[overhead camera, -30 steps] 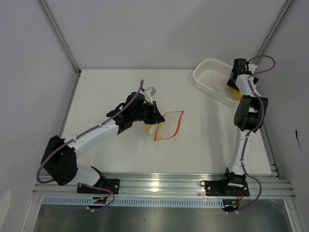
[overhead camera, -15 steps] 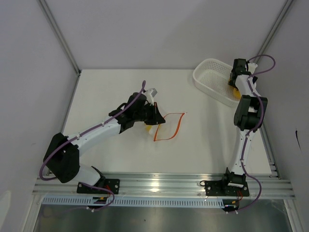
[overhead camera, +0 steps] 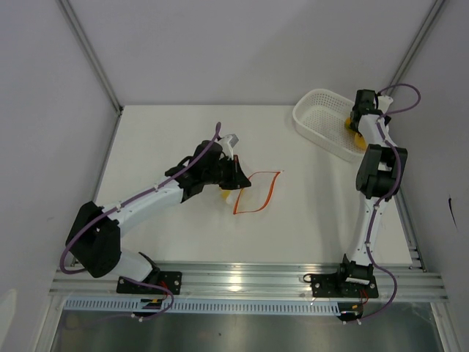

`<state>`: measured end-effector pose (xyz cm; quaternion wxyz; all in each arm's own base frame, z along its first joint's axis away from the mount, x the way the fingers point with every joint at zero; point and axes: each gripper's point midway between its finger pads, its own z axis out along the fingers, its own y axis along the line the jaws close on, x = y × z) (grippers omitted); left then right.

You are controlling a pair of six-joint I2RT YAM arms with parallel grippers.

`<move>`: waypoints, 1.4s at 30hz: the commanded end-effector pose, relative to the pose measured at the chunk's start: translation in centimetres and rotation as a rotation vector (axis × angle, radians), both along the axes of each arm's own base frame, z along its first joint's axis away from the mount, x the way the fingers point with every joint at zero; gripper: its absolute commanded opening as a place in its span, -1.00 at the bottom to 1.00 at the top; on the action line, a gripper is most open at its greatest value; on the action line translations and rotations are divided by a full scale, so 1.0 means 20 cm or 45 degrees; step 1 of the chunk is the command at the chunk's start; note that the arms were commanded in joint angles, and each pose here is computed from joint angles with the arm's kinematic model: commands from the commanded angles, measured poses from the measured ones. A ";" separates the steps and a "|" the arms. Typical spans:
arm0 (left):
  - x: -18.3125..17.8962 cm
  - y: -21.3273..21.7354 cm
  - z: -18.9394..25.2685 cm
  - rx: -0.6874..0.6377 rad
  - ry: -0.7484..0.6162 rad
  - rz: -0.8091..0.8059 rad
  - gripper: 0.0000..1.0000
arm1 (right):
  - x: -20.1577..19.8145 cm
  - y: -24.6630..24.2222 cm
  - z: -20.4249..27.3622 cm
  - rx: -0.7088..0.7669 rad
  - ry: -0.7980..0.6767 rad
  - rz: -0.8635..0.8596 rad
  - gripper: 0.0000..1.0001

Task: Place the food in the zip-top bag and seal the zipper
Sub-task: Pick up the fake fruit from the bin, then place the fake fruit in the zipper food storage bag.

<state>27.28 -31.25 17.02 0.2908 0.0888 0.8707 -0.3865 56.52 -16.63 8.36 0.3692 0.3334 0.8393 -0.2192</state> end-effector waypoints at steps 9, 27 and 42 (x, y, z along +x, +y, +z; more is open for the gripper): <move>0.00 0.01 0.16 -0.080 -0.078 0.000 -0.99 | -0.09 0.05 0.41 0.025 -0.178 -0.017 -0.99; 0.00 -0.05 0.22 -0.122 -0.021 -0.037 -0.99 | -0.16 0.47 0.61 0.213 -0.256 0.220 -1.00; 0.09 -0.13 0.30 -0.124 0.016 -0.054 -0.99 | -0.61 1.14 0.90 0.430 -0.340 0.702 -1.00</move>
